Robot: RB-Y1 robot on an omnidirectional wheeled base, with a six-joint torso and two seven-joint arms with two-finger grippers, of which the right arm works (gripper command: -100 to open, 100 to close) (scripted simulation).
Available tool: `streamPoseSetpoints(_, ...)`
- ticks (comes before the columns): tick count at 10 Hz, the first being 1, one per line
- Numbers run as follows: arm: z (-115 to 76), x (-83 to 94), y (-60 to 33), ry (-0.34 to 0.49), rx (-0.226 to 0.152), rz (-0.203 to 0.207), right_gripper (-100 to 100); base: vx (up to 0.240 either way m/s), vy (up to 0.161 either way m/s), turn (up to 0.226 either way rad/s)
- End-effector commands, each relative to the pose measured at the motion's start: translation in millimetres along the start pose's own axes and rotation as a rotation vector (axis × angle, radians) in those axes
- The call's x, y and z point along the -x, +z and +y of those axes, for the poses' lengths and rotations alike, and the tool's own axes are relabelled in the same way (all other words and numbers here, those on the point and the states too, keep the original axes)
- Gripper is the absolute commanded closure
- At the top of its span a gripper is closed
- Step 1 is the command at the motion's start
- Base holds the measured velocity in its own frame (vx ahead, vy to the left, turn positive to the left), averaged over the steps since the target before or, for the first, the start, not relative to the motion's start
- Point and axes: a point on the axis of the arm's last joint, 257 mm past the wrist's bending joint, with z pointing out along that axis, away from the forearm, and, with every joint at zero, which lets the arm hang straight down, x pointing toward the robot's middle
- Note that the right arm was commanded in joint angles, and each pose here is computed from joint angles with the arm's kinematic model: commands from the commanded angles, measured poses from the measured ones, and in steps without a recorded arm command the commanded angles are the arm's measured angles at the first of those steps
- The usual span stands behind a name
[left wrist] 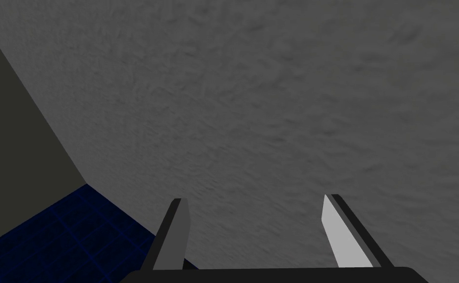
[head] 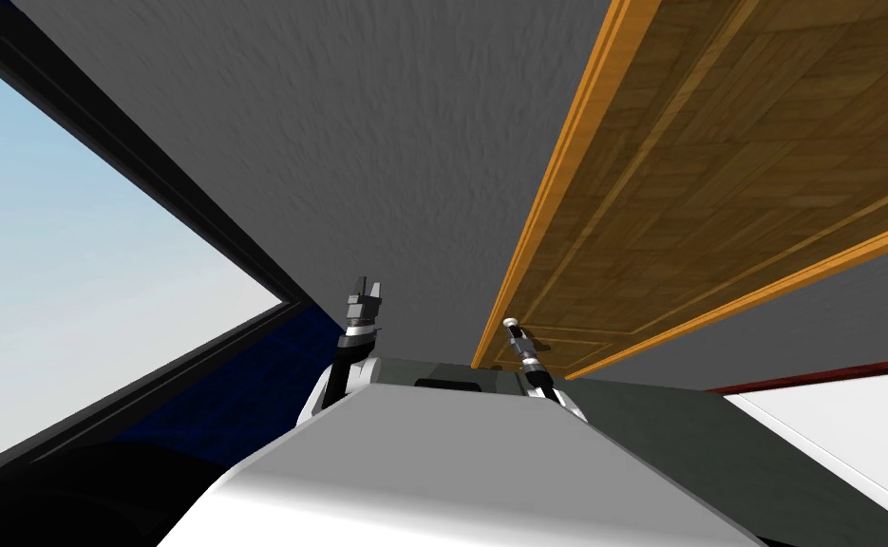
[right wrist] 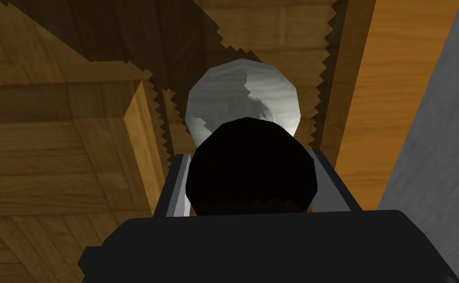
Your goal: Pull the door open
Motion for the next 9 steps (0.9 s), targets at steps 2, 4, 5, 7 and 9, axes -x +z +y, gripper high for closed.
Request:
streamPoseSetpoints(2, 1.2, -0.1, 0.2, 0.001, 0.002, 0.000, 100, 0.000, 0.000, 0.000)
streamPoseSetpoints(4, 1.2, -0.1, 0.2, 0.001, 0.002, 0.000, 100, 0.000, 0.000, 0.000)
streamPoseSetpoints(5, 1.2, -0.1, 0.2, 0.001, 0.002, 0.000, 100, 0.000, 0.000, 0.000)
streamPoseSetpoints(7, 0.1, 0.2, 0.4, 0.058, -0.001, -0.001, 100, -0.012, -0.007, 0.021)
streamPoseSetpoints(9, 0.0, 0.7, 0.8, 0.101, -0.002, -0.002, 100, -0.015, -0.010, 0.019)
